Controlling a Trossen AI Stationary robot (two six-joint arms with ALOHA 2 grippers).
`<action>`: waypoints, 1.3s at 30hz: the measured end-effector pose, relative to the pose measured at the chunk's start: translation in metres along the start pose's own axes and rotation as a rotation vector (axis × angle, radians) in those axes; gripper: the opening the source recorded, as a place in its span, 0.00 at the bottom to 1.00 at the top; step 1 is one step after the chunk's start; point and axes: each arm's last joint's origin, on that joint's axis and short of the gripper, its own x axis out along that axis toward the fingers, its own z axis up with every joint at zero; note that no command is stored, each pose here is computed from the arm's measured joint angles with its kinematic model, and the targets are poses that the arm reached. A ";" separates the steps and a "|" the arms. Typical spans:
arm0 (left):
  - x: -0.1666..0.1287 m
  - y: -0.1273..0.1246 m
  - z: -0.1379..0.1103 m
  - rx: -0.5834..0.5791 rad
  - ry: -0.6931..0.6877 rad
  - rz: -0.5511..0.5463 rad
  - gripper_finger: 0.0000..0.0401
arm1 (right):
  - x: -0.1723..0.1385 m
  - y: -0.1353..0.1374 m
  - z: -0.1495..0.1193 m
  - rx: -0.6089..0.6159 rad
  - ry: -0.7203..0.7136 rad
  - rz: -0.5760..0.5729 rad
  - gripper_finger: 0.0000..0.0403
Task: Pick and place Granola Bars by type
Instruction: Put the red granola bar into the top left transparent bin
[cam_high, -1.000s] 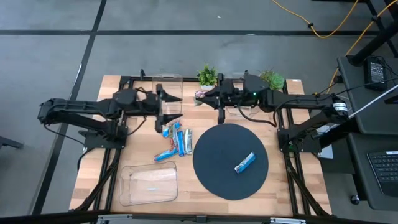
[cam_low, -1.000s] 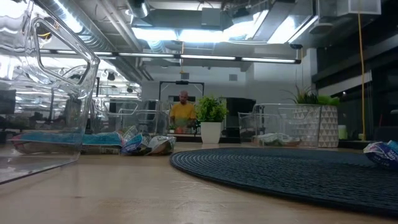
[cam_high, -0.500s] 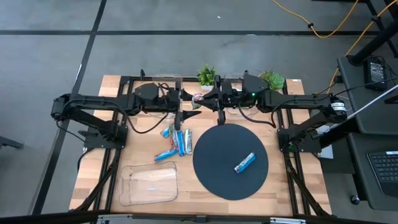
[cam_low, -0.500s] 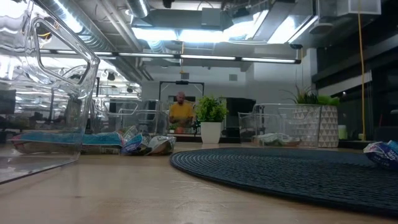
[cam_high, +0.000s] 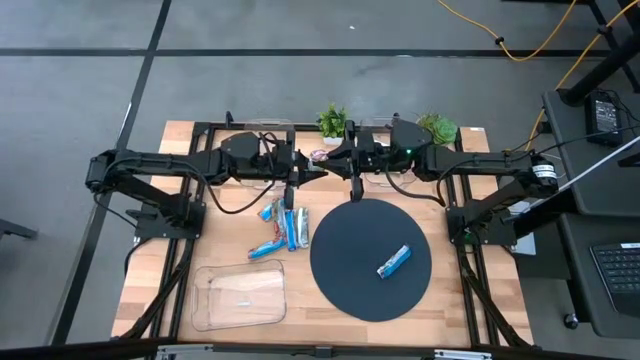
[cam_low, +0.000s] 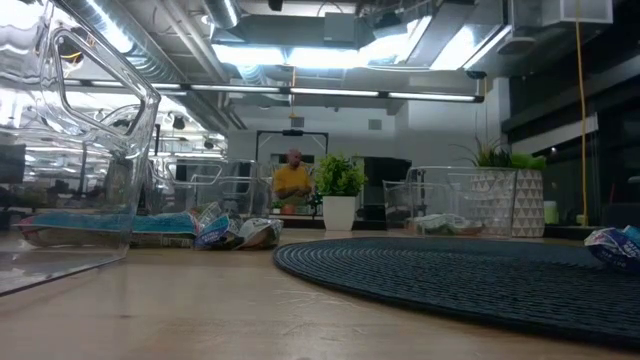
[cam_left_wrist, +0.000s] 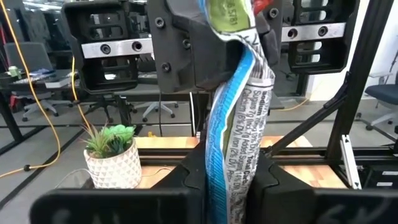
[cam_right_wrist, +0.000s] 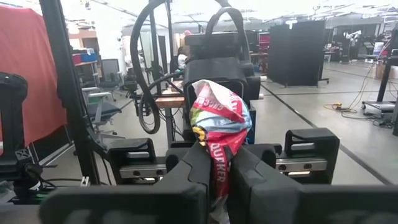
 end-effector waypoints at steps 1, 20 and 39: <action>0.000 0.000 0.000 0.000 0.000 0.002 0.09 | 0.000 0.000 0.000 -0.007 0.000 0.004 0.07; -0.065 0.003 0.039 0.085 -0.070 0.167 0.07 | -0.044 0.010 0.032 -0.152 0.038 -0.011 0.58; -0.104 0.042 0.012 0.038 0.306 0.471 0.07 | -0.066 0.000 0.018 -0.202 0.306 -0.137 0.60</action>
